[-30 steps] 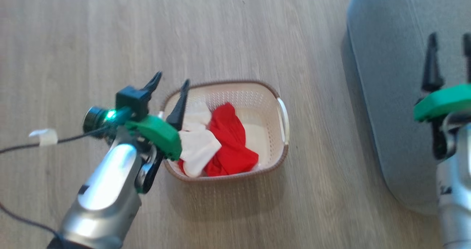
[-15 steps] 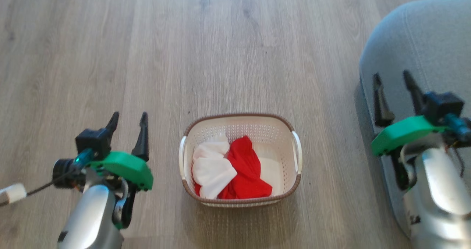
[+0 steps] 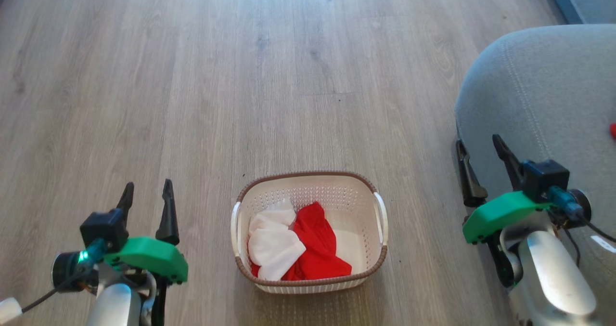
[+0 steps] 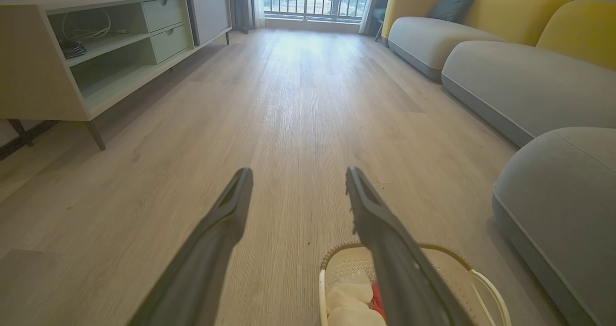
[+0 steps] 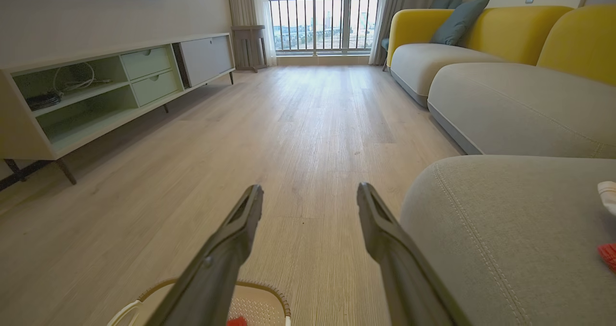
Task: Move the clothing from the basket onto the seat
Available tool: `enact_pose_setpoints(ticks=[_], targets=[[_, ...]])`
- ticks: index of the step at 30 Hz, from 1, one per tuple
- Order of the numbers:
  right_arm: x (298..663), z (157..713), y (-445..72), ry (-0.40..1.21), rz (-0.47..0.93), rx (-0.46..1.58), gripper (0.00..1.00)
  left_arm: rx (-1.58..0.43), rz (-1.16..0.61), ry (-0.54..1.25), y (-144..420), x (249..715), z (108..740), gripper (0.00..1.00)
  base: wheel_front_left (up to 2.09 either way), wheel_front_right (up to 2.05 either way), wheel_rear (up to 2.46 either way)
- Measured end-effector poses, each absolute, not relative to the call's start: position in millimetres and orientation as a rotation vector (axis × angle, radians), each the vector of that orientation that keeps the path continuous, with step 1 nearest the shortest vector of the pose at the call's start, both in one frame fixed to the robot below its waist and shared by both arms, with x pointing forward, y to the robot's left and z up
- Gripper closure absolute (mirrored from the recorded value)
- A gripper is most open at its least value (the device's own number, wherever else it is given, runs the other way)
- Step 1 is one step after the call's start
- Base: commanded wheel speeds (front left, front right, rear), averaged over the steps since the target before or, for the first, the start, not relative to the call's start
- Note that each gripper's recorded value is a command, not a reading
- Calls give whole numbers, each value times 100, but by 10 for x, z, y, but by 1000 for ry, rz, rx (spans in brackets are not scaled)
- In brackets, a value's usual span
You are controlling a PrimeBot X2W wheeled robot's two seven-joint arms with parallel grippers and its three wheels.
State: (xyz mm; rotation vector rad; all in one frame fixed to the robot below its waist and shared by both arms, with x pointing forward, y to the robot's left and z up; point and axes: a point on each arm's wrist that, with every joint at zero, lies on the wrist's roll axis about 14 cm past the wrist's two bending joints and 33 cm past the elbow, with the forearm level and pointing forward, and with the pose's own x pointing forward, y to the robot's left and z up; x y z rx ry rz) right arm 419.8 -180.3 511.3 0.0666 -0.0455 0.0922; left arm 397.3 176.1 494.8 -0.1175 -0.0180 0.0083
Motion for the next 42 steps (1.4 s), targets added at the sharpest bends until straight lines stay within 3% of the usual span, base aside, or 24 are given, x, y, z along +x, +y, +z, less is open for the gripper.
enact_pose_setpoints(ticks=[22,30,42], targets=[[4246,5024,-1828,-31,84,74,0,-106,-62,60,1567,3964,4654,0,0,0,0],[4663,5068,-1838,-59,87,68,0,-121,-190,145,1129,4294,4343,0,0,0,0],[5321,4562,-1852,-4,92,50,0,-134,-394,312,363,4867,3541,0,0,0,0]])
